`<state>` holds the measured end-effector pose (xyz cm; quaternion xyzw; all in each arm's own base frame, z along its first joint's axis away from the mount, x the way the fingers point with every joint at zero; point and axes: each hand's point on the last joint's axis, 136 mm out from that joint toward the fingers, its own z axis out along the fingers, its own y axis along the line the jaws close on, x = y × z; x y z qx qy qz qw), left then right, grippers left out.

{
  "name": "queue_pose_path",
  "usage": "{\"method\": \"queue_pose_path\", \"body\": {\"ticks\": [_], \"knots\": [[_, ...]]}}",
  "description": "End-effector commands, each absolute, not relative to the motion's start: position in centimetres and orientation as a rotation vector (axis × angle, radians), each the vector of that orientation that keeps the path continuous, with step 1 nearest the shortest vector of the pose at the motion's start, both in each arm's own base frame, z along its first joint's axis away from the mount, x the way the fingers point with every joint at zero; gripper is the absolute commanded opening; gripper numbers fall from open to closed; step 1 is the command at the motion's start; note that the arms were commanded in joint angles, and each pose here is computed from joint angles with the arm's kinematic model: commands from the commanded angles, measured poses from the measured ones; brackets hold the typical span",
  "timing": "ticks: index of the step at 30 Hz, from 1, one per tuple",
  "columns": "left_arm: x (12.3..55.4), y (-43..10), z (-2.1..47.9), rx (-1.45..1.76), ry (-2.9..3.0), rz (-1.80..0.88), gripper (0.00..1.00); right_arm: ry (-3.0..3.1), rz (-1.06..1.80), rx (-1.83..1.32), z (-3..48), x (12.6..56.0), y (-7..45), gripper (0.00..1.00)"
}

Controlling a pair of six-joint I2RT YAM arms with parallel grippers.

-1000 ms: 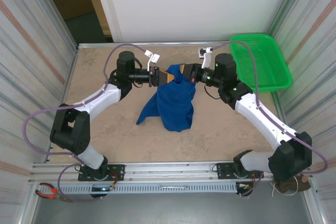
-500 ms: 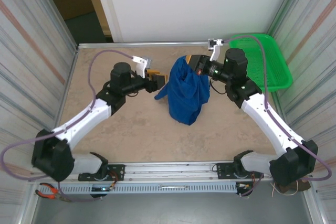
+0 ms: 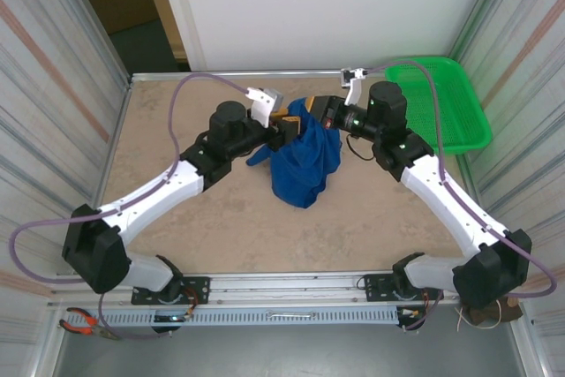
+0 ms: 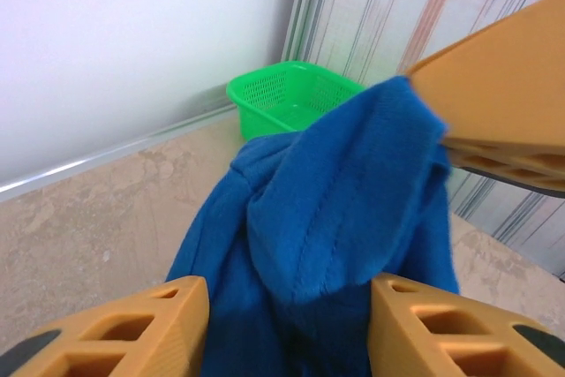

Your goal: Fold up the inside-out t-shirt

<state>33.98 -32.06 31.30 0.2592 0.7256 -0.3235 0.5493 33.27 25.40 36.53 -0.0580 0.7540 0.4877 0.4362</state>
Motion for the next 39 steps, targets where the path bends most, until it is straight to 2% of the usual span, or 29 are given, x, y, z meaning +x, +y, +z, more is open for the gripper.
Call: {"method": "queue_pose_path", "body": {"ticks": [1,4,6,8,10,11,12,13,14,16,19,24,26,33,37,39], "knots": [[34.2,-32.9,34.2,0.626,1.623,-0.773,0.46,1.825,1.228,-0.157,38.2,33.3,25.9,0.00],[34.8,-32.9,33.8,0.619,1.640,-0.750,0.37,1.833,1.234,-0.163,37.8,33.3,26.4,0.00],[35.2,-32.6,33.4,0.605,1.663,-0.713,0.21,1.840,1.230,-0.160,37.5,33.6,26.5,0.00],[35.6,-32.1,33.3,0.605,1.683,-0.671,0.00,1.856,1.207,-0.145,36.9,34.2,26.3,0.00],[35.3,-32.0,33.8,0.634,1.692,-0.697,0.00,1.906,1.149,-0.098,35.2,35.7,25.4,0.00],[35.1,-31.9,34.3,0.650,1.696,-0.747,0.00,1.943,1.102,-0.054,33.9,36.8,24.4,0.05],[34.9,-31.8,34.8,0.661,1.704,-0.803,0.00,1.978,1.059,-0.015,32.4,37.8,23.4,0.33],[34.6,-31.7,35.3,0.672,1.718,-0.864,0.00,2.013,1.026,0.031,30.8,38.5,22.4,0.56],[34.2,-31.6,35.8,0.686,1.728,-0.926,0.00,2.031,1.024,0.067,29.5,38.8,21.7,0.65],[33.7,-31.2,36.7,0.699,1.751,-1.056,0.00,2.039,1.040,0.089,27.9,38.4,21.5,0.70],[33.6,-30.4,37.8,0.674,1.755,-1.292,0.00,2.084,1.004,0.097,25.1,37.4,21.7,0.71],[33.6,-29.3,39.2,0.647,1.682,-1.527,0.00,2.204,0.954,0.143,20.2,37.6,21.4,0.59],[34.0,-29.0,38.8,0.621,1.699,-1.510,0.00,2.190,0.965,0.137,20.6,37.3,21.3,0.59],[34.8,-28.6,36.8,0.570,1.769,-1.446,0.00,2.037,1.049,0.012,25.8,34.2,22.1,0.73],[35.4,-28.6,35.9,0.545,1.803,-1.434,0.00,1.965,1.134,-0.047,26.5,33.2,24.0,0.76],[35.6,-28.7,35.6,0.537,1.813,-1.435,0.00,1.972,1.157,-0.058,25.7,33.5,25.2,0.73]]}}
